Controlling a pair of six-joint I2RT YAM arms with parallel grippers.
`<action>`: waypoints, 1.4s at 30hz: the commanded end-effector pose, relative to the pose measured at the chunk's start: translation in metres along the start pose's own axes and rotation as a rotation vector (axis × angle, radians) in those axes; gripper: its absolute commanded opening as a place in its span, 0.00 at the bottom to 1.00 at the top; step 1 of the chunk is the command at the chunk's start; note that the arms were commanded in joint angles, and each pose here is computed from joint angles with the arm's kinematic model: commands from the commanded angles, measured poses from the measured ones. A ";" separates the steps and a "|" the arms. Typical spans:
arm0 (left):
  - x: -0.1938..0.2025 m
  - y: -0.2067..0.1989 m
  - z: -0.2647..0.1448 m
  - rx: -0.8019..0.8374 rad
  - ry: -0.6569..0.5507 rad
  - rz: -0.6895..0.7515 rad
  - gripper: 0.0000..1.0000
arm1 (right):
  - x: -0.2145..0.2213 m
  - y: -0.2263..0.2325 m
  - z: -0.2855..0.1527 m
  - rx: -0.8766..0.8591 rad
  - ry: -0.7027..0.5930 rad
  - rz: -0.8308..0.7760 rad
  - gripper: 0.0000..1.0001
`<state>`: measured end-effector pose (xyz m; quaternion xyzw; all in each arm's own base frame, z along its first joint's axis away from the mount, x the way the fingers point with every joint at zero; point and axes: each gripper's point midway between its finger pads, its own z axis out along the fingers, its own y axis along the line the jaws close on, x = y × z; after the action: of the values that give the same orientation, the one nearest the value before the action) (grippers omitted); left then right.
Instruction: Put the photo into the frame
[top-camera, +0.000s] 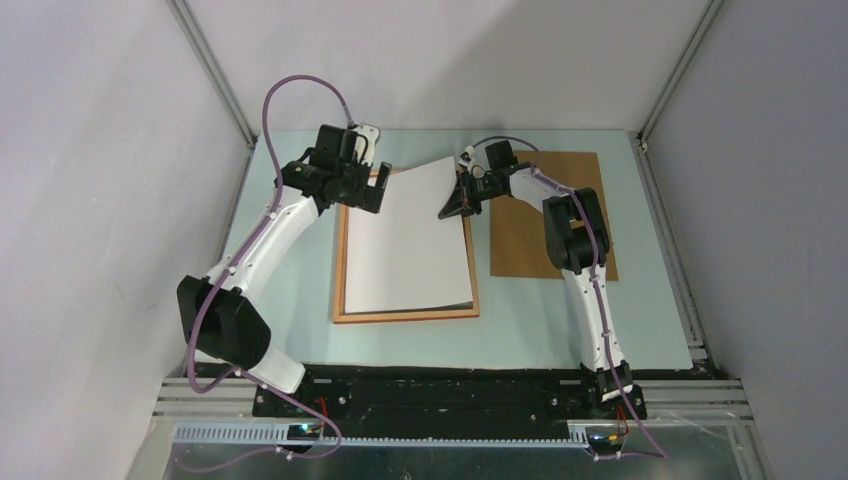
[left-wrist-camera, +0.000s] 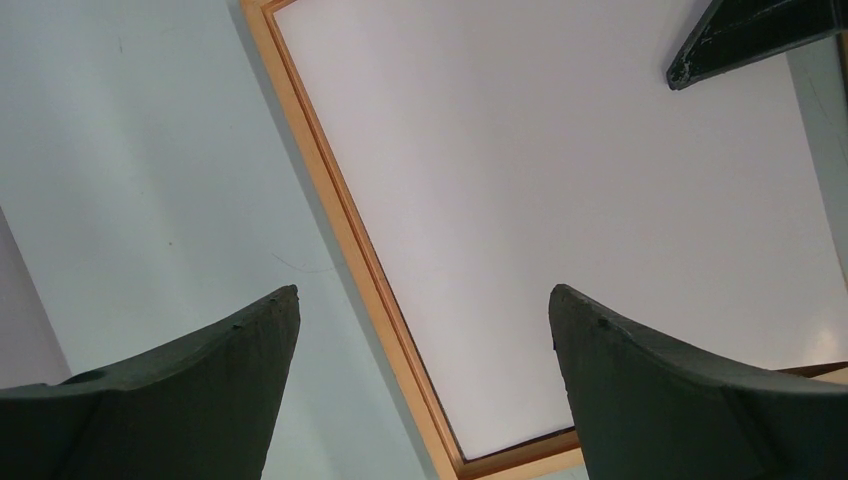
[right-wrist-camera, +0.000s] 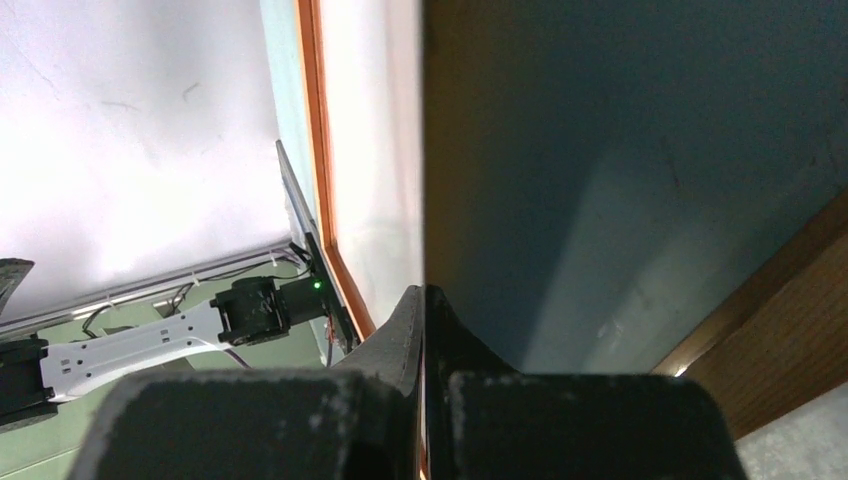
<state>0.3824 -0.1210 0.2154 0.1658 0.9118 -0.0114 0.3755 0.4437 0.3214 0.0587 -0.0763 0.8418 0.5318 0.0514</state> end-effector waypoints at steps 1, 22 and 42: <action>-0.012 0.002 -0.009 0.006 -0.051 -0.003 0.99 | -0.002 0.002 0.003 0.001 -0.026 -0.015 0.00; -0.009 -0.001 -0.006 0.022 -0.038 -0.007 0.99 | -0.003 0.000 0.004 0.015 -0.043 -0.032 0.00; -0.006 -0.003 -0.004 0.034 -0.030 -0.007 0.99 | -0.008 -0.003 0.002 0.038 -0.042 -0.055 0.05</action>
<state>0.3815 -0.1243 0.2150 0.1694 0.9116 -0.0231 0.3738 0.4432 0.3202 0.0407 -0.0706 0.8519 0.5154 0.0598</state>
